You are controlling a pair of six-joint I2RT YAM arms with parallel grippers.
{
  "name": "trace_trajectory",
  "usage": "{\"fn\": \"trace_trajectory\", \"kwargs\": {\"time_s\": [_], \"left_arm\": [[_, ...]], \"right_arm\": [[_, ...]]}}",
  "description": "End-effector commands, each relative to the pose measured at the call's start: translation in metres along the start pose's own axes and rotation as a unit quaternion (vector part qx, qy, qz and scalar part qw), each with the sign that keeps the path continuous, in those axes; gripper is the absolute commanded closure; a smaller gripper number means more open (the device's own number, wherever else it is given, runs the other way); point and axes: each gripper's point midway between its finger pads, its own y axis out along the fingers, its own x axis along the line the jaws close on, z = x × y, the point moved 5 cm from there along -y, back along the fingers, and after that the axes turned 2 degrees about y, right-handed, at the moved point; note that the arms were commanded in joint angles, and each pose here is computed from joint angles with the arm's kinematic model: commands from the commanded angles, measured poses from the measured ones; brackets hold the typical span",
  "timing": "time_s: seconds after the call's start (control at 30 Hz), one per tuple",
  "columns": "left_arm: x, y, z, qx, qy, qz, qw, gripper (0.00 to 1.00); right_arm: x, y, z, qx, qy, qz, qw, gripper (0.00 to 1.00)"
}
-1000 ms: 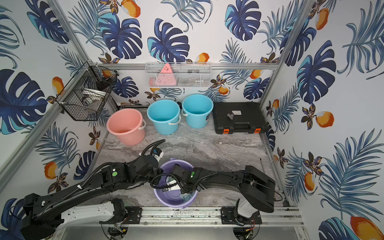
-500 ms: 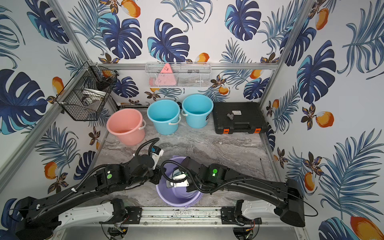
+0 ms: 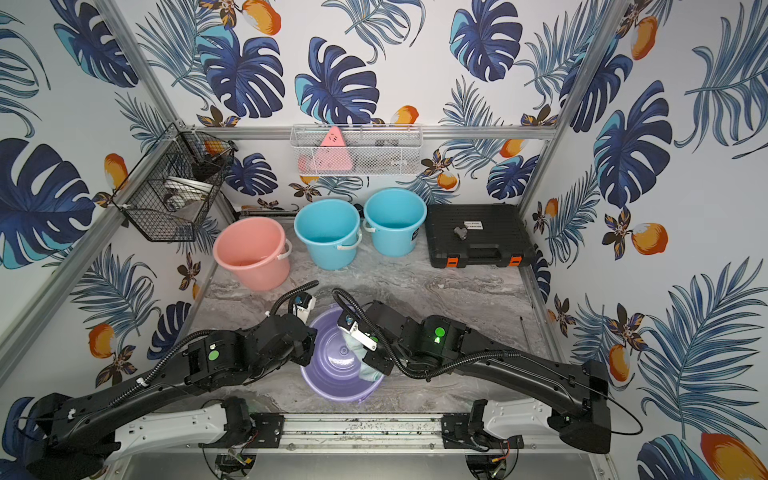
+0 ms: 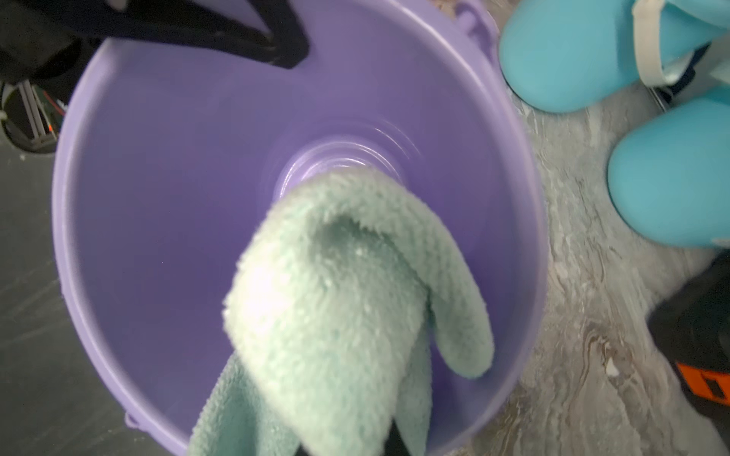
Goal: Wipe the inside of the bucket with a cloth
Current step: Wipe the dirt from the inside of the bucket.
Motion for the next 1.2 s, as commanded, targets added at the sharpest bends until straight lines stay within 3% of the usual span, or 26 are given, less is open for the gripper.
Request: {"fn": "trace_trajectory", "kwargs": {"time_s": [0.0, 0.27, 1.0, 1.17], "left_arm": [[0.000, -0.003, -0.012, -0.035, -0.003, -0.011, 0.999, 1.00], [-0.007, -0.004, -0.016, -0.049, -0.005, 0.012, 0.999, 1.00], [-0.012, -0.010, -0.019, -0.052, -0.009, 0.036, 0.998, 1.00], [-0.012, -0.010, -0.019, -0.053, -0.011, 0.040, 0.998, 1.00]], "right_arm": [[-0.009, -0.007, 0.009, 0.025, 0.130, 0.035, 0.991, 1.00], [0.001, 0.014, 0.025, 0.105, 0.212, 0.032, 0.971, 1.00], [0.024, 0.109, 0.047, 0.201, 0.160, 0.048, 0.965, 1.00], [0.021, 0.126, 0.048, 0.216, 0.163, 0.086, 0.959, 1.00]]}}
